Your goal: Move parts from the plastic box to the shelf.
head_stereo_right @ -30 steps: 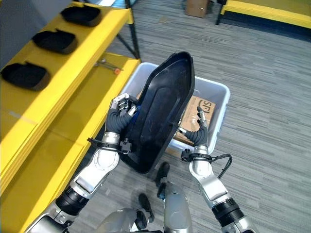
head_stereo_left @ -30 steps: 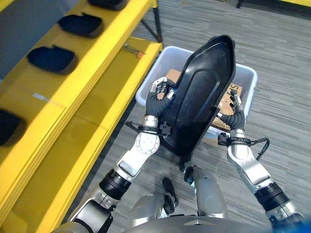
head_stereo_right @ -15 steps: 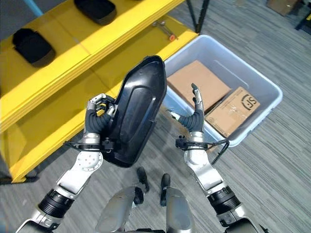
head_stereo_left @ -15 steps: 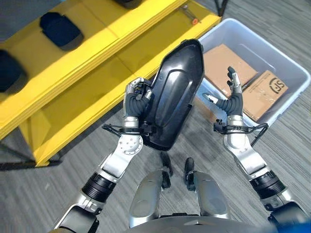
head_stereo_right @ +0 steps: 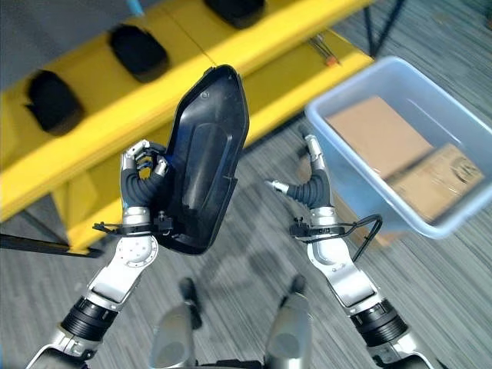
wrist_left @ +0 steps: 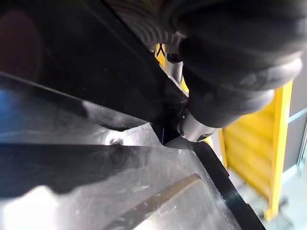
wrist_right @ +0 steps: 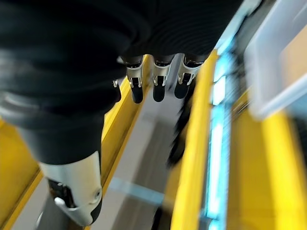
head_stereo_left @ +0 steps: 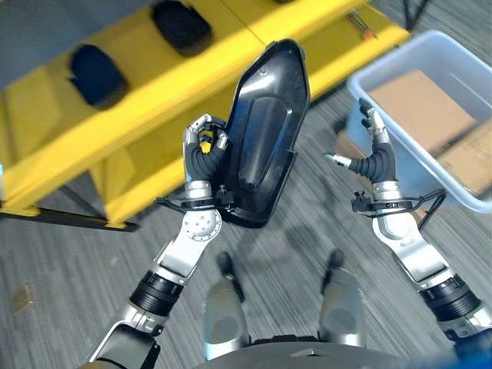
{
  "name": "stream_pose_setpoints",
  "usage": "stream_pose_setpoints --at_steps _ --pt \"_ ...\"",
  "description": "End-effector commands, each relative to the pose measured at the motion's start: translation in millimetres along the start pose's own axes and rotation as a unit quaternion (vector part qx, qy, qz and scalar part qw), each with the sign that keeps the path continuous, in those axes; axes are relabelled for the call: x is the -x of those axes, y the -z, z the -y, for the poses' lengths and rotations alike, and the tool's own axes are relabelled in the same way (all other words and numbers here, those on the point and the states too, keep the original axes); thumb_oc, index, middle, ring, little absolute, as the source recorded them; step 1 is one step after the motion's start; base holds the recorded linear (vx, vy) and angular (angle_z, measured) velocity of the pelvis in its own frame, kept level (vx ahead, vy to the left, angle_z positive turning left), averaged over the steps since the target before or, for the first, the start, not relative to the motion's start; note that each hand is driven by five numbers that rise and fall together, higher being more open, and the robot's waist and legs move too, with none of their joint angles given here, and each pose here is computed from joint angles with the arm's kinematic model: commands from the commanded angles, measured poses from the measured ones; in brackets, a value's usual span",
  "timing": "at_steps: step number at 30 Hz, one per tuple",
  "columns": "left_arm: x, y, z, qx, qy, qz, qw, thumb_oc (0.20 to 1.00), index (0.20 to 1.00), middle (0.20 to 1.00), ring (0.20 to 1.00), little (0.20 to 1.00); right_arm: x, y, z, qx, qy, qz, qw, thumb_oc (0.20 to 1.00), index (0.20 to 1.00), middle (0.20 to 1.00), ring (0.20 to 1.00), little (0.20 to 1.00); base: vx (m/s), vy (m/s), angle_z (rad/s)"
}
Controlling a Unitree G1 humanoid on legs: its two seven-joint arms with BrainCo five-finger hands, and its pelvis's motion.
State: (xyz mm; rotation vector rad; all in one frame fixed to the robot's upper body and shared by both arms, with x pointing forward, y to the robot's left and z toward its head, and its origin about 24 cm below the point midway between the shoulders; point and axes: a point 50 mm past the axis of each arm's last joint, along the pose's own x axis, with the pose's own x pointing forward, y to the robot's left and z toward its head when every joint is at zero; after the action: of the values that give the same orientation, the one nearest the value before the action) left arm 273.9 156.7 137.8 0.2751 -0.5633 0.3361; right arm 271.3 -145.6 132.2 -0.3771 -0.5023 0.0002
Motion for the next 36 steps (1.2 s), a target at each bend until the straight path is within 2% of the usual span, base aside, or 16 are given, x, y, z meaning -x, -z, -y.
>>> stream_pose_setpoints --at_steps 1,6,12,19,23,25,28,36 --pt "-6.2 -23.5 -21.8 0.013 -0.048 0.067 0.997 0.200 0.200 0.200 0.200 0.200 -6.9 -16.5 -8.9 -0.026 -0.009 0.045 0.999 1.000 1.000 1.000 1.000 1.000 0.08 0.249 0.91" --pt "-7.4 -28.8 -34.8 -0.014 -0.048 0.083 0.995 0.200 0.200 0.200 0.200 0.200 -10.0 -24.7 -17.7 -0.049 -0.022 0.043 0.998 1.000 1.000 1.000 1.000 1.000 0.10 0.329 0.54" --pt "-8.3 -29.3 -35.8 -0.026 -0.027 0.086 0.996 0.200 0.200 0.200 0.200 0.200 -9.3 -22.7 -21.6 -0.059 -0.014 0.035 0.998 1.000 1.000 1.000 1.000 1.000 0.06 0.199 0.13" --pt "-11.1 -19.5 -33.4 -0.042 -0.024 0.060 0.997 0.200 0.200 0.200 0.200 0.200 -6.2 -24.0 -21.2 -0.061 -0.058 0.042 0.996 1.000 1.000 1.000 1.000 1.000 0.12 0.195 0.04" --pt "-7.2 -19.7 -36.6 -0.037 -0.029 0.062 0.997 0.200 0.200 0.200 0.200 0.200 -7.2 -26.9 -15.1 -0.043 -0.069 0.065 0.995 1.000 1.000 1.000 1.000 1.000 0.16 -0.036 0.20" --pt "-2.7 -19.7 -28.3 -0.026 -0.013 0.064 0.998 0.200 0.200 0.200 0.200 0.200 -0.5 -24.5 -9.7 -0.038 -0.056 0.063 0.996 1.000 1.000 1.000 1.000 1.000 0.32 -0.206 0.46" --pt "-2.9 -20.1 -21.6 -0.022 -0.013 0.060 0.998 0.200 0.200 0.200 0.200 0.200 4.0 -24.7 -6.9 -0.038 -0.048 0.061 0.996 1.000 1.000 1.000 1.000 1.000 0.21 -0.177 1.64" --pt "-12.0 -24.2 -27.5 -0.028 -0.036 0.065 0.997 0.200 0.200 0.200 0.200 0.200 -0.9 -39.5 1.1 0.007 -0.104 0.120 0.987 1.000 1.000 1.000 1.000 1.000 0.07 -0.150 0.42"
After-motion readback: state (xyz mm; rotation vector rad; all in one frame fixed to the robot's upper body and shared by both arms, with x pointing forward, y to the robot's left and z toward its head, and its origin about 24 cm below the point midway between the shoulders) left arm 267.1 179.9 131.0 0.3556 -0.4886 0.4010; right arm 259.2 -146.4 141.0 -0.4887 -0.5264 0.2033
